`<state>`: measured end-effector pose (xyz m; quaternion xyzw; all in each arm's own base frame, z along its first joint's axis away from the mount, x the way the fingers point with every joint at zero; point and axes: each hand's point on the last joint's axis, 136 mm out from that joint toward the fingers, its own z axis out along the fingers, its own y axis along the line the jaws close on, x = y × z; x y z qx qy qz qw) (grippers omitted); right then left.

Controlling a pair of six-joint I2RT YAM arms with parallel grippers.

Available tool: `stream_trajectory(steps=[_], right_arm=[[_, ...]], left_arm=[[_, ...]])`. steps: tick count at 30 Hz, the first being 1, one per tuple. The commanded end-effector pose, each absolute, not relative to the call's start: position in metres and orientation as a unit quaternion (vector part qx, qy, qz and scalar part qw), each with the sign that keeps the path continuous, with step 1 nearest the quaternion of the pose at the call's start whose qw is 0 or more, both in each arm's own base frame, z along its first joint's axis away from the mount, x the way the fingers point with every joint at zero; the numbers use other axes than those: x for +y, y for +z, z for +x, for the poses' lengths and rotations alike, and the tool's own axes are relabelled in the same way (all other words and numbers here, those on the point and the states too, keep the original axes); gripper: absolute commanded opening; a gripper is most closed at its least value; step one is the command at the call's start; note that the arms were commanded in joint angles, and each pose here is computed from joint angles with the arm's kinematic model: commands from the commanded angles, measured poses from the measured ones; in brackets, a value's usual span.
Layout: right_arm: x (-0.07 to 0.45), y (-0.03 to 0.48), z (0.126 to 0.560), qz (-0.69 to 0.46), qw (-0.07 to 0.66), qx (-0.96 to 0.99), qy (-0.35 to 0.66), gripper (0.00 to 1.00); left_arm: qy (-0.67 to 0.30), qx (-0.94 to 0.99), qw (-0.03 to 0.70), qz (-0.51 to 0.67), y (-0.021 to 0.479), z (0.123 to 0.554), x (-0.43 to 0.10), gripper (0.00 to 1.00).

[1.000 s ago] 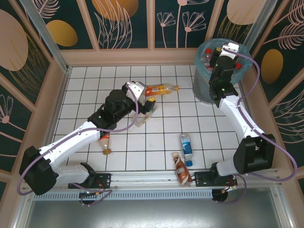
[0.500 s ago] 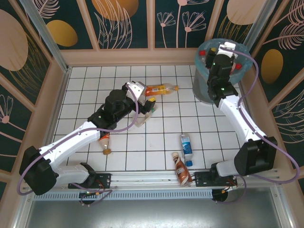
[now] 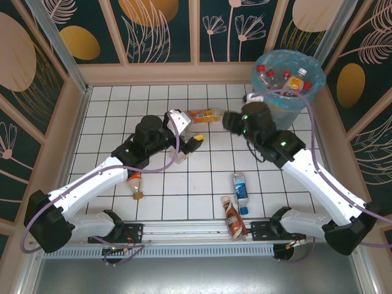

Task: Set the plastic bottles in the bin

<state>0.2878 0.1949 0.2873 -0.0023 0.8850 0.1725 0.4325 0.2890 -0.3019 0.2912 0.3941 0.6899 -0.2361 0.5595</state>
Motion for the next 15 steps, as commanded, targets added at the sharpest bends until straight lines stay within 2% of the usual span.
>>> stream_trajectory(steps=[1,7,15], right_arm=[[0.201,0.191,0.21,-0.002,0.232,0.962,0.143,0.62],[0.209,0.123,0.141,-0.035,0.115,0.986,0.115,0.59],[0.209,0.082,0.116,-0.048,0.06,0.994,0.081,0.58]], left_arm=[[-0.274,0.646,0.544,0.46,0.31,0.259,-0.315,0.94],[-0.269,0.609,0.482,0.57,0.265,0.211,-0.312,0.96],[-0.303,0.505,0.439,0.678,0.235,0.147,-0.297,0.99]])
